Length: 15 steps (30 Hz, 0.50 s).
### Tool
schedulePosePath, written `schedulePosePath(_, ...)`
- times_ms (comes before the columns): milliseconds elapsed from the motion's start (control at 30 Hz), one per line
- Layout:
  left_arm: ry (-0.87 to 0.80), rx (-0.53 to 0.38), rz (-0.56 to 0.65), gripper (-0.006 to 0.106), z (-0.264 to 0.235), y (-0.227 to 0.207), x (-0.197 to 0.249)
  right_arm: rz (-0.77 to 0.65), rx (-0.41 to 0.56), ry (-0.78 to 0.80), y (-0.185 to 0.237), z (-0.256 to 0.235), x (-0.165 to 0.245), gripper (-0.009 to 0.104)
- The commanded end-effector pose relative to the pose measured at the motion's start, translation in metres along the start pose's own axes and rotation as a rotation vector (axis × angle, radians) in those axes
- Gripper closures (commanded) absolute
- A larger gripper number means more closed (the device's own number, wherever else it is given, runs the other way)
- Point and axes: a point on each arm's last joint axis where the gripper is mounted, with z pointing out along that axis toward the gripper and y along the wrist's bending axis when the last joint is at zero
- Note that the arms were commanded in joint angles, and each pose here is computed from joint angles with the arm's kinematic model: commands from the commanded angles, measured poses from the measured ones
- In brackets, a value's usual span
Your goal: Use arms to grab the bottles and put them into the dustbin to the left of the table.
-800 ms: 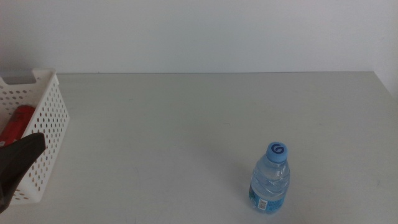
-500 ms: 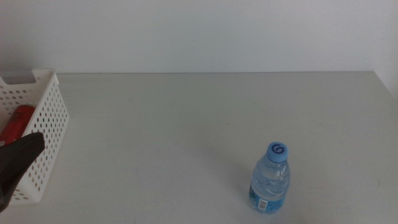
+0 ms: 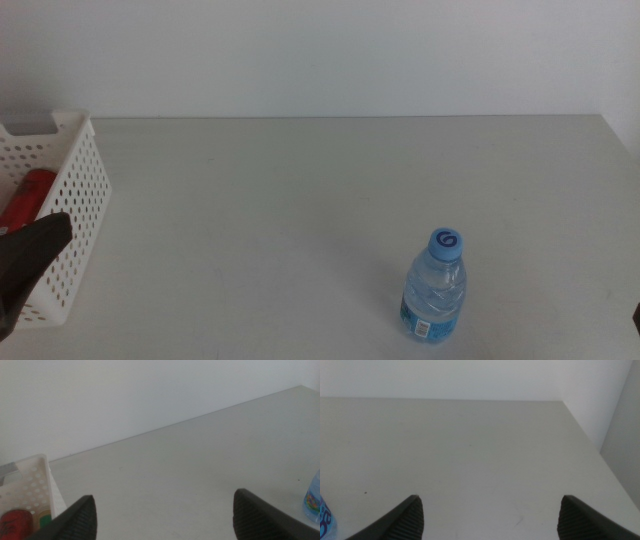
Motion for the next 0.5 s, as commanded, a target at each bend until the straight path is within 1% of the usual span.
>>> schedulePosePath(0,-0.087,0.004,-0.012,0.007,-0.002,0.0,-0.013,-0.016,-0.018,-0.062,0.002,0.011,-0.011,0.024)
schedulePosePath(67,-0.087,0.004,-0.012,0.007,-0.002,0.0,-0.013,-0.029,-0.065,-0.041,0.007,0.02,-0.01,0.024)
schedulePosePath(133,-0.087,0.004,-0.012,0.007,-0.002,0.0,-0.013,-0.049,-0.137,-0.059,0.015,0.029,-0.012,0.024)
schedulePosePath(267,-0.087,0.004,-0.012,0.007,-0.002,0.0,-0.013,-0.094,-0.352,-0.09,0.041,0.041,-0.01,0.024)
schedulePosePath(333,-0.087,0.004,-0.012,0.007,-0.002,0.0,-0.013,-0.096,-0.439,-0.1,0.053,0.044,-0.008,0.024)
schedulePosePath(400,-0.087,0.004,-0.012,0.007,-0.002,0.0,-0.013,-0.081,-0.475,-0.124,0.059,0.049,-0.007,0.024)
schedulePosePath(467,-0.087,0.004,-0.012,0.007,-0.002,0.0,-0.013,-0.057,-0.484,-0.148,0.06,0.053,-0.007,0.024)
